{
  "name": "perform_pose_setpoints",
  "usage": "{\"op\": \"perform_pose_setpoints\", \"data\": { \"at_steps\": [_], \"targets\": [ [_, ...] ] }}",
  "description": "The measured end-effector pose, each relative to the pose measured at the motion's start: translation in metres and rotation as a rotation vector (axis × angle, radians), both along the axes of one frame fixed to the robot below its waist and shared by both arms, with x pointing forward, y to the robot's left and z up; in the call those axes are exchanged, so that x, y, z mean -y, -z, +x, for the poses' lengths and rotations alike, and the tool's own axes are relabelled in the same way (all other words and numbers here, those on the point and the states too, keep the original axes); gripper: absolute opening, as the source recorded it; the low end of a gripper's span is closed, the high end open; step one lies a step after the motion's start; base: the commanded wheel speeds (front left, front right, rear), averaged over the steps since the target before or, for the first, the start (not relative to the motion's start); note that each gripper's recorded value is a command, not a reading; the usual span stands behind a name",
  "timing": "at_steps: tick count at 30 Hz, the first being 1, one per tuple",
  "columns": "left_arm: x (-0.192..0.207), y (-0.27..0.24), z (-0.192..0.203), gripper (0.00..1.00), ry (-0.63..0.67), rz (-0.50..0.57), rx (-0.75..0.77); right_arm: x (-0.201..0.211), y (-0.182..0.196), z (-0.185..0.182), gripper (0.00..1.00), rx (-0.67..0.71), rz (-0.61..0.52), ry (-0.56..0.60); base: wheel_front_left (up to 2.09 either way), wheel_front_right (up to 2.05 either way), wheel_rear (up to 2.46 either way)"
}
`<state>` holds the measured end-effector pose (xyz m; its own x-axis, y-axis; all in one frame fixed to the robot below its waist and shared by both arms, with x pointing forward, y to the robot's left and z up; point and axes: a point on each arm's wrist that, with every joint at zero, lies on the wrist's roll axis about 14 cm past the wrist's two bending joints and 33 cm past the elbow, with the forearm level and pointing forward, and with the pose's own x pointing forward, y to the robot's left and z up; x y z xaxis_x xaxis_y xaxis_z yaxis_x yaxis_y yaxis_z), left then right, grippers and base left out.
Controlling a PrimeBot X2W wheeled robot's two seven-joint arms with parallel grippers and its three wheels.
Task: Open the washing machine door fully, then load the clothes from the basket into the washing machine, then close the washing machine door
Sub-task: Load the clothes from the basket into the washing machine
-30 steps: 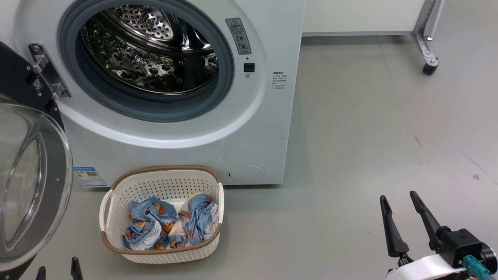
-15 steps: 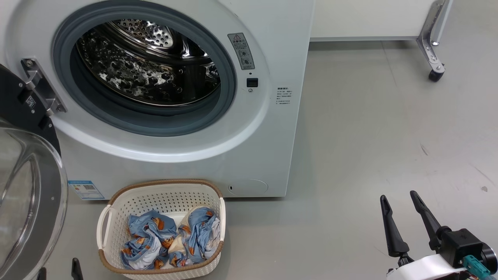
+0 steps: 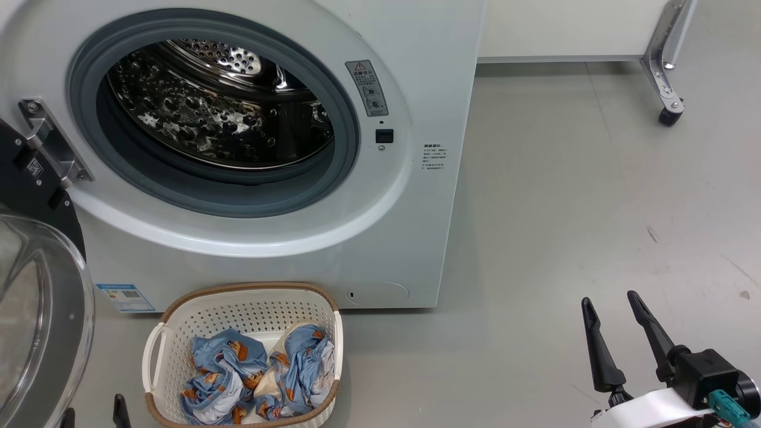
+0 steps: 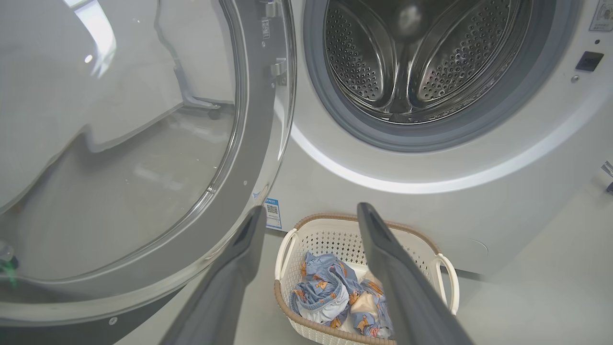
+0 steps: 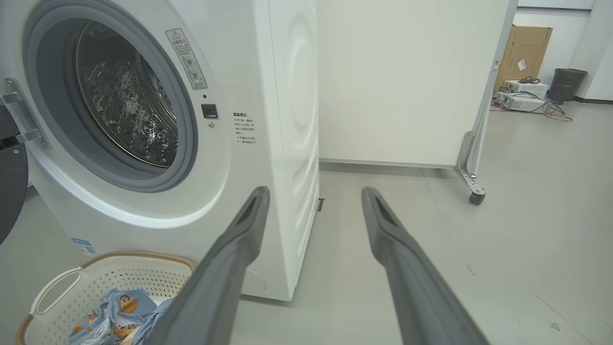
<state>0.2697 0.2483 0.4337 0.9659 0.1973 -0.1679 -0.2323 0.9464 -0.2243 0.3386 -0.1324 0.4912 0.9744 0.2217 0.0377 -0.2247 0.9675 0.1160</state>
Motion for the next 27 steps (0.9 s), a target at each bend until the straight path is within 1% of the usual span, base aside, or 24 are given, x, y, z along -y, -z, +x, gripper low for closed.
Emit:
{"op": "perform_pose_setpoints", "data": {
  "at_steps": [12, 21, 25, 27],
  "targets": [
    [0.003, 0.009, 0.004, 1.00, 0.016, 0.001, -0.035, 0.000, 0.007, 0.002, 1.00, -0.023, 0.004, 0.002, 0.01, -0.01, 0.00],
    [0.028, 0.028, 0.025, 1.00, 0.123, -0.002, -0.101, 0.003, 0.017, 0.011, 1.00, -0.058, 0.012, 0.019, 0.00, 0.00, 0.00],
    [0.034, 0.034, 0.035, 1.00, 0.149, -0.002, -0.119, 0.004, 0.019, 0.016, 1.00, -0.063, 0.013, 0.025, 0.00, 0.00, 0.00],
    [0.039, 0.042, 0.041, 1.00, 0.166, -0.019, -0.149, 0.005, 0.022, 0.019, 1.00, -0.069, 0.014, 0.033, 0.00, 0.00, 0.00]
  ]
}}
